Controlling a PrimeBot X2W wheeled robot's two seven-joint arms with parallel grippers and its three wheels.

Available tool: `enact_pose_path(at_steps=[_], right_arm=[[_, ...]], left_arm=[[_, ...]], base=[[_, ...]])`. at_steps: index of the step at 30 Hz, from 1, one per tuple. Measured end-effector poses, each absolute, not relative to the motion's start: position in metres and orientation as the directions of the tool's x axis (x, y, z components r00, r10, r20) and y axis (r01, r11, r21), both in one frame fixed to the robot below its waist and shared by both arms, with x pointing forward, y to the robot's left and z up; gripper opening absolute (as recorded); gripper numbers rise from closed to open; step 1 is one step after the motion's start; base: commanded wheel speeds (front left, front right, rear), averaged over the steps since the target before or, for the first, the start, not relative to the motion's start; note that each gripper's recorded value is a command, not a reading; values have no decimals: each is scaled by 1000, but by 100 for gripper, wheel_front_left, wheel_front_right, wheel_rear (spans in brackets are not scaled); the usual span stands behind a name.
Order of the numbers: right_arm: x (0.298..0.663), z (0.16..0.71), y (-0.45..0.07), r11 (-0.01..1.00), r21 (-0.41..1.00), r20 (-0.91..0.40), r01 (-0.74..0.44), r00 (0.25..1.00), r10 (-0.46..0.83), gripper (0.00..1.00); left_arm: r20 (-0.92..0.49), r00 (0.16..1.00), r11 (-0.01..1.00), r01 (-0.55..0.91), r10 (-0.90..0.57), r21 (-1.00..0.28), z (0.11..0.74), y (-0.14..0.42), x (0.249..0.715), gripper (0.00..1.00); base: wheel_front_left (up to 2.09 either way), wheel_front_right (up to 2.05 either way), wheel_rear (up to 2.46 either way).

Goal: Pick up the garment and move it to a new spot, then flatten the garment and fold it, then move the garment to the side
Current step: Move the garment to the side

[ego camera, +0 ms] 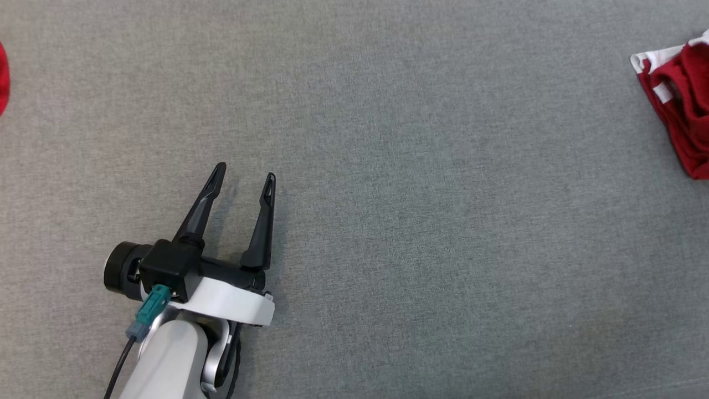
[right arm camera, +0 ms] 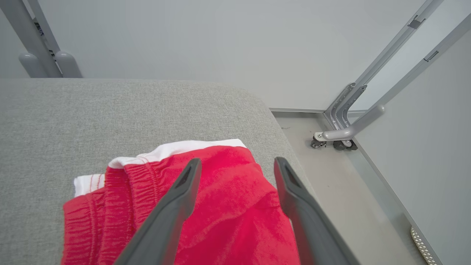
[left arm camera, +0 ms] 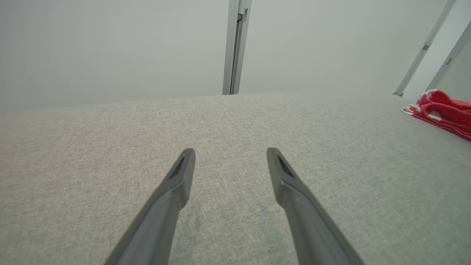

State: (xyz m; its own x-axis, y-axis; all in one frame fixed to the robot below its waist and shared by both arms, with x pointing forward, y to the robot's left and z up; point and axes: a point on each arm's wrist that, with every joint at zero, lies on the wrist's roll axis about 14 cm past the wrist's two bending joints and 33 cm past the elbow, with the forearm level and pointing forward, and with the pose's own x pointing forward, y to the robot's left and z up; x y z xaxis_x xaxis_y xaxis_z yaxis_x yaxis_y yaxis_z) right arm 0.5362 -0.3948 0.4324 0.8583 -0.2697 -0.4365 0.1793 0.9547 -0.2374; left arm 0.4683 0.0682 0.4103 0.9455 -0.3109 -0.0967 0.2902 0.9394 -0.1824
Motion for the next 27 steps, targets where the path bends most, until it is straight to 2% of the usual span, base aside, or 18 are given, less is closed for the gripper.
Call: enact_pose_path(at_steps=[14,27], right_arm=[[534,496,-317,994,-92,-197,55,978,-72,100],[504,520,-224,996,37,-35,-84,996,85,100]], left_arm=[[-66,973,964,208,-221,-166,445,95,454,100],[-56,990,978,117,-128,-174,462,121,413,100]], base=[[0,0,0],[0,0,0]])
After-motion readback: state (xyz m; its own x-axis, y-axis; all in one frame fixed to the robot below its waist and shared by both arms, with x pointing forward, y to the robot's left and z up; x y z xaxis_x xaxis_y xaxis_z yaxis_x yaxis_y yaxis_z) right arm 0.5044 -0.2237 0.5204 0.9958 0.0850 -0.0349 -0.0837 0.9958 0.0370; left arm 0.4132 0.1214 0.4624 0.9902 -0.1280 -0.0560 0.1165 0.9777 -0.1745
